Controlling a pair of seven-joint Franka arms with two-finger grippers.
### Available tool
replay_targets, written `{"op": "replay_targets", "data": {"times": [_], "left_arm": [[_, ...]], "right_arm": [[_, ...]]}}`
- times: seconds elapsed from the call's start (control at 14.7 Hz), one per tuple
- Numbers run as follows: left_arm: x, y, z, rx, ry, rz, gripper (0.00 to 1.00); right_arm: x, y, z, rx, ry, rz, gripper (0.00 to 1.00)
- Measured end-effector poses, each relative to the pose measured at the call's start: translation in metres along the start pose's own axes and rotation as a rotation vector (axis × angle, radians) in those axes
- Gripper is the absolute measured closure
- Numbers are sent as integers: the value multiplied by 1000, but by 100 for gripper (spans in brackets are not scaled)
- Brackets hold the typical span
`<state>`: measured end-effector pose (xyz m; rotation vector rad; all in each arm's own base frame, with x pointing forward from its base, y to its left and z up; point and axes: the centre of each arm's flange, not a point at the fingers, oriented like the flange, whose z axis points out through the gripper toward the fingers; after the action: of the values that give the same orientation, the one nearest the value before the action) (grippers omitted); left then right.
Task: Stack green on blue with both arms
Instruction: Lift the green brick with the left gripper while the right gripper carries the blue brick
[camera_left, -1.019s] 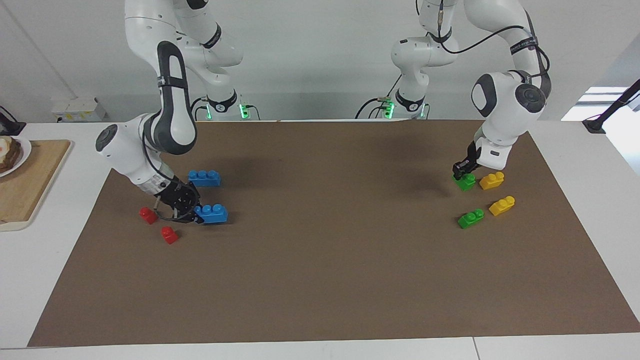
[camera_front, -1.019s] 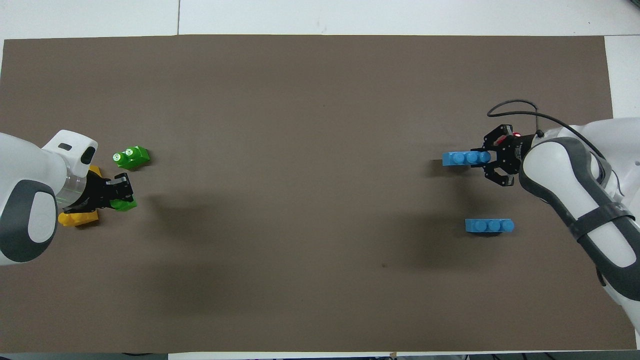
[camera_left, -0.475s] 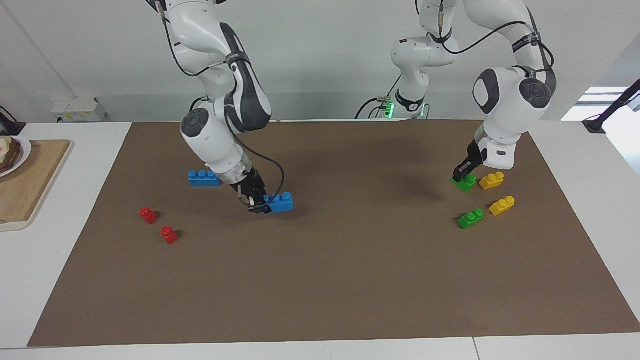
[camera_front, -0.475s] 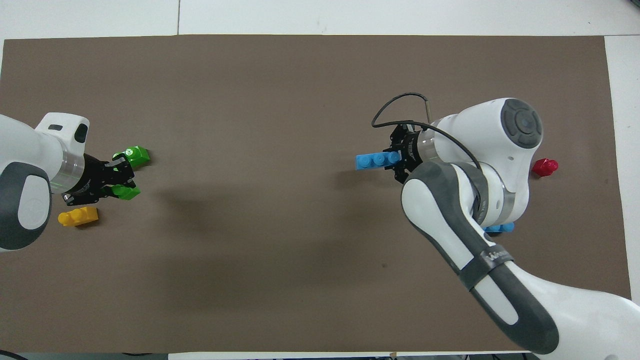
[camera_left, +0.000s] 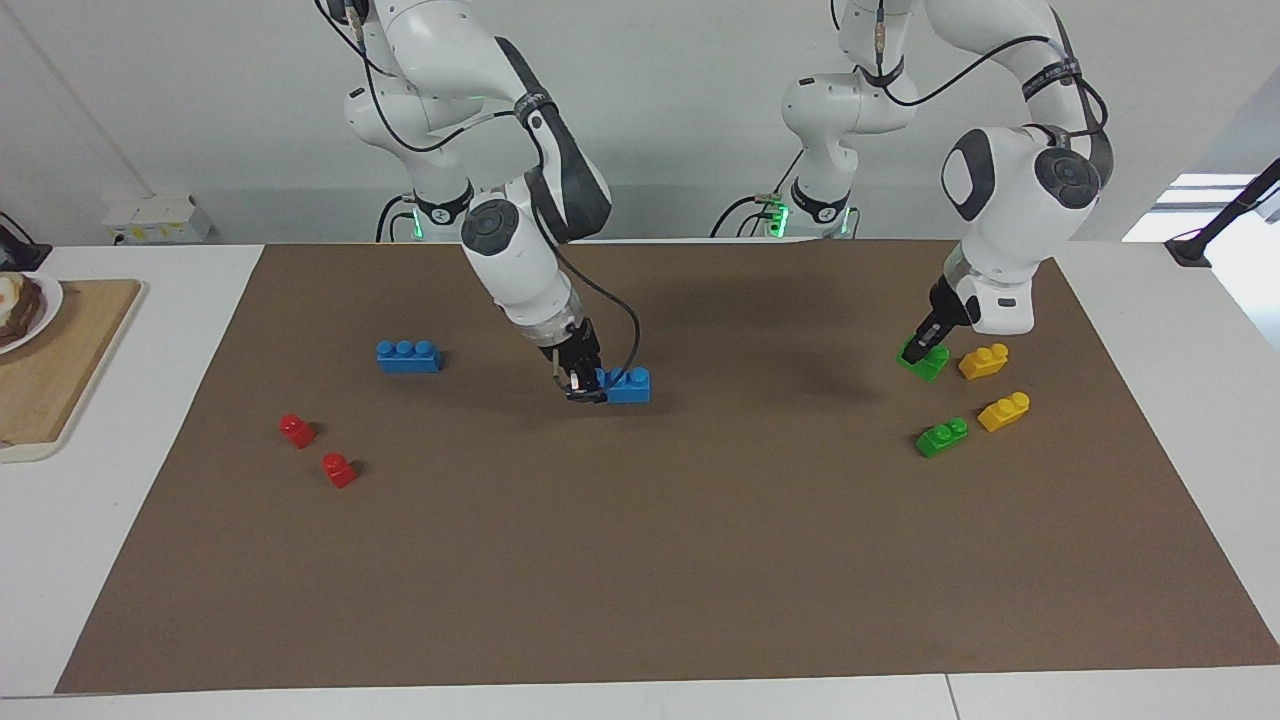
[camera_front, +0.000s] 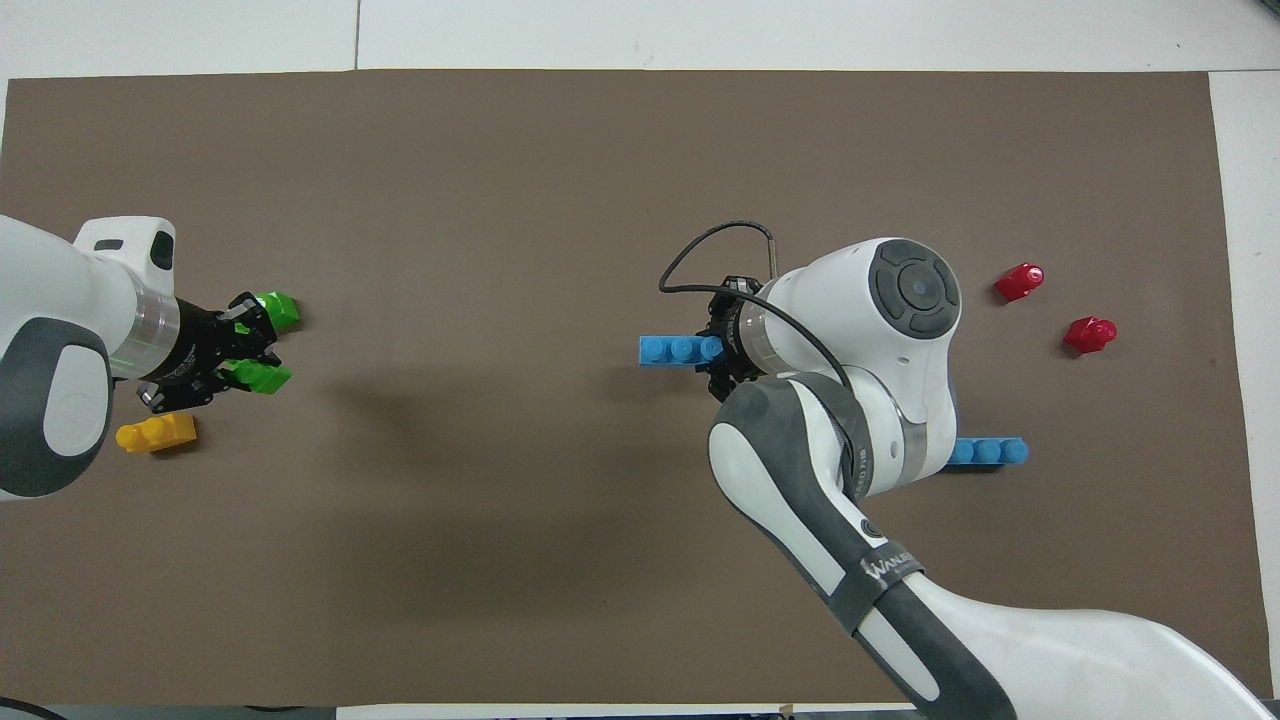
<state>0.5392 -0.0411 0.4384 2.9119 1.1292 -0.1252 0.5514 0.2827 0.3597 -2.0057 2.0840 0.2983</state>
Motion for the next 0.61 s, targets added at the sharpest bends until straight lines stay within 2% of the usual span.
{"op": "replay_targets", "data": {"times": [0.27, 0.41, 0.61], "left_arm": [[-17, 16, -2, -7, -7, -200, 66], [-36, 35, -4, -16, -1, -347, 66], [-73, 70, -9, -71, 19, -580, 66]], "right_arm": [[-16, 5, 37, 28, -6, -9, 66], [-22, 8, 50, 39, -6, -16, 66], [-35, 15, 61, 51, -36, -5, 66]]}}
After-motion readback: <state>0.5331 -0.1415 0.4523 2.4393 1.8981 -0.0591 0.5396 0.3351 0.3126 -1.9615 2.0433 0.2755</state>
